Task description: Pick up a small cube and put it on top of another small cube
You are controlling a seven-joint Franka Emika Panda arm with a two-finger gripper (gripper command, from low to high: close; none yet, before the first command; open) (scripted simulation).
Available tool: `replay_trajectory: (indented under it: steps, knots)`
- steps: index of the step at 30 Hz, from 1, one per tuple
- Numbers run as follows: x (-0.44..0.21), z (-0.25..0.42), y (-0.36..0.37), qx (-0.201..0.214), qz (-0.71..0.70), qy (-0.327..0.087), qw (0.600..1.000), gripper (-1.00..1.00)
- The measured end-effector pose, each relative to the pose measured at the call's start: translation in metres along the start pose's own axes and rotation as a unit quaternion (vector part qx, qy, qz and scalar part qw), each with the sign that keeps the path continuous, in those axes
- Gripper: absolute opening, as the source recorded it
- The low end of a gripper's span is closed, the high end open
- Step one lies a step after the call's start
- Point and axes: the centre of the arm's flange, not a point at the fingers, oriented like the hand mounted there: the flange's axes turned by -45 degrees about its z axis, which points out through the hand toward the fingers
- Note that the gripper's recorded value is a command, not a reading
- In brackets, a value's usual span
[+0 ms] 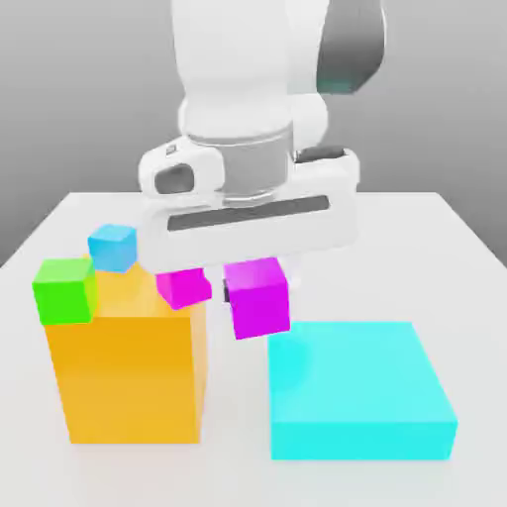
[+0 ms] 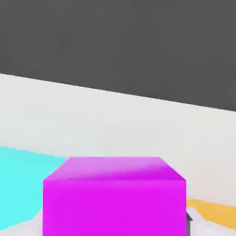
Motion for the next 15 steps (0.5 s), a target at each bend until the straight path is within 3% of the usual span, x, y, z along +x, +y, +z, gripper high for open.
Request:
replay_trajectory:
  steps: [7,11,12,15]
  knots:
    - [-0.07,-0.051,0.043,-0.025,0.196,0.007,0.98,-1.0]
    - [-0.079,-0.012,0.051,-0.03,0.225,0.008,0.974,-1.0]
    - [-0.08,0.001,0.052,-0.03,0.226,0.008,0.974,1.0]
    - [-0.08,0.001,0.052,-0.03,0.226,0.008,0.974,1.0]
